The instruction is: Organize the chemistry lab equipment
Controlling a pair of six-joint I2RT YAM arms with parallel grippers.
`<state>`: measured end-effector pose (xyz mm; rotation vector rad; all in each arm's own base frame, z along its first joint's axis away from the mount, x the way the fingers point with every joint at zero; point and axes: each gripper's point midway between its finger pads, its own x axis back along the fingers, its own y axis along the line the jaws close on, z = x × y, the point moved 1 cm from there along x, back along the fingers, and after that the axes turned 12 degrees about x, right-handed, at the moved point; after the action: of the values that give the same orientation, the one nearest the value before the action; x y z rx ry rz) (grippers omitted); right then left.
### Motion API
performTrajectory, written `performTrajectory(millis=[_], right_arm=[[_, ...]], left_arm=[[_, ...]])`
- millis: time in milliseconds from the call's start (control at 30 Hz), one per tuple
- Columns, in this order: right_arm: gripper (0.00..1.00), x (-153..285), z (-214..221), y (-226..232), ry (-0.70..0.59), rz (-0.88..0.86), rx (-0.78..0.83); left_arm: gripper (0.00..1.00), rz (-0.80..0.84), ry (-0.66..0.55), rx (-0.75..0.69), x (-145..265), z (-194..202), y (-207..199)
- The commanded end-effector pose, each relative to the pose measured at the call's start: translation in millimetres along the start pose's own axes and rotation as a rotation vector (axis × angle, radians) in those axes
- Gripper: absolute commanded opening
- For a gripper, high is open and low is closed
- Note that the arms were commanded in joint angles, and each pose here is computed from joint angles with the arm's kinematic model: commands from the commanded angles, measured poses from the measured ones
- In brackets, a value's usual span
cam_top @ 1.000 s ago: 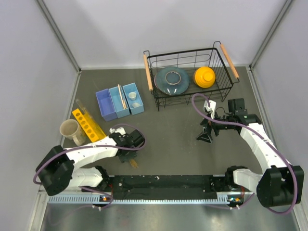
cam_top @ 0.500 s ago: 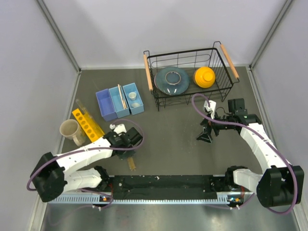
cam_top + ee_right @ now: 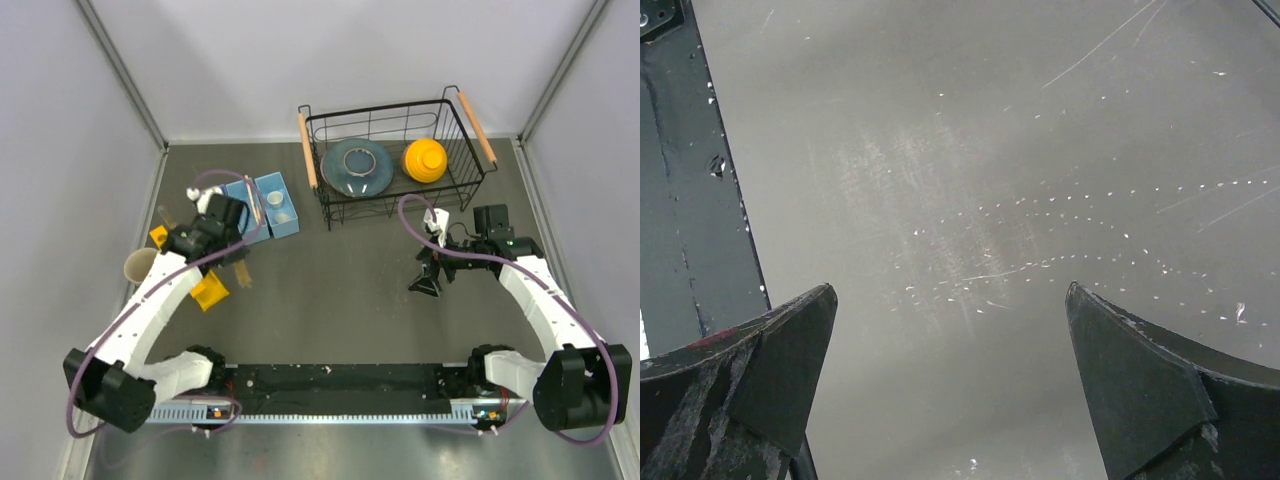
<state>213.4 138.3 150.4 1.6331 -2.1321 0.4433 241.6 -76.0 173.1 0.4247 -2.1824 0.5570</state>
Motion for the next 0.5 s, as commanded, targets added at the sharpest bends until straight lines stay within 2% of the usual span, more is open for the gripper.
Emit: performTrajectory(millis=[0,167,233,467], right_arm=[[0.99,4,-9,-3,-0.037,0.013,0.049],[0.99,5,-12,-1,-0.046,0.011,0.056],[0.99,5,-12,-1,-0.049,0.010,0.057],[0.99,3,-10,-3,-0.041,0.003,0.044]], left_arm=[[0.04,0.033,-0.100,-0.079,-8,-78,-13],[0.05,-0.028,-0.090,-0.077,-52,-124,-17],[0.05,-0.030,-0.125,-0.074,-59,-147,-21],[0.05,-0.109,-0.120,-0.089,-109,-174,-15]])
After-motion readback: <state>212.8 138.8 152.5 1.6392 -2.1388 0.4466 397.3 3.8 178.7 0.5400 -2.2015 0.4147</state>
